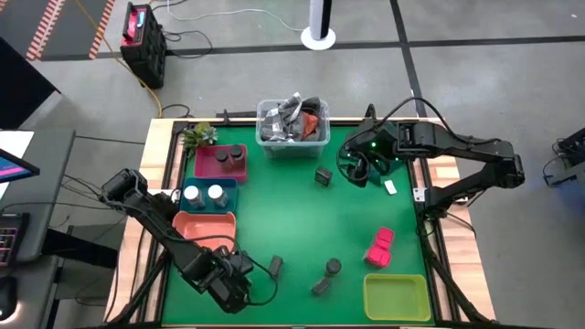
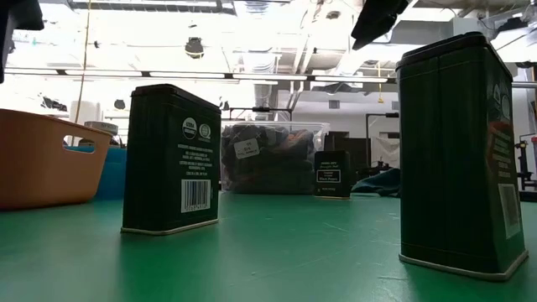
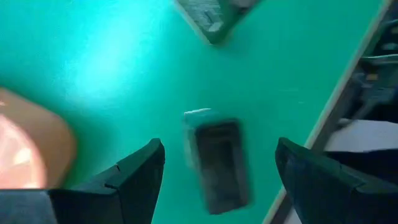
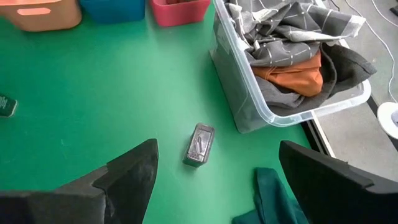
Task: Sort spices by type
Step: Put the bottom left black spice can into the orange bin
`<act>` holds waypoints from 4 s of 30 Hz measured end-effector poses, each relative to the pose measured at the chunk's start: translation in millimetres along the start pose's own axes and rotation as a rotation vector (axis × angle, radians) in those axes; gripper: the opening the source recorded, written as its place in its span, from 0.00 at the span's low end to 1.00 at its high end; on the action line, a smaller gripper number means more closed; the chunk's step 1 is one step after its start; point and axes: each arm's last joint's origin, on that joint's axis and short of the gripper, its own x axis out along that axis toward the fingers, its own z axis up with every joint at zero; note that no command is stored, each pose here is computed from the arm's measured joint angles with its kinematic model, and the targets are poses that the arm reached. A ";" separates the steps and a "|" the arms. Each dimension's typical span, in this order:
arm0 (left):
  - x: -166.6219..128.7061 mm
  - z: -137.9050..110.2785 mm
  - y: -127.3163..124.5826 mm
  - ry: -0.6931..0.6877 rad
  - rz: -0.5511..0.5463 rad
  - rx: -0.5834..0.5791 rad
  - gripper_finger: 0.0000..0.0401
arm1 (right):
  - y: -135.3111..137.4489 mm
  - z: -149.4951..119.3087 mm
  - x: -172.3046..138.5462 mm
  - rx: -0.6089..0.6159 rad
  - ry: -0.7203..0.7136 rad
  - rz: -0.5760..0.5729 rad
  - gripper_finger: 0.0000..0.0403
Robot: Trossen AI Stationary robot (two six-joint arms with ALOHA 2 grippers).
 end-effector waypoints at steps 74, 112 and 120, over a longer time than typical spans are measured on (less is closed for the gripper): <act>-106.0 -24.9 155.7 -0.040 0.272 -0.383 0.33 | -3.0 19.1 -1.0 0.214 -0.193 0.009 0.89; -74.5 -48.0 197.0 -0.030 0.304 -0.843 0.62 | -2.7 16.0 -0.5 0.165 -0.161 0.004 0.89; -86.2 -23.7 176.3 -0.127 0.163 -0.617 0.62 | -8.1 15.9 0.7 0.196 -0.158 0.011 0.89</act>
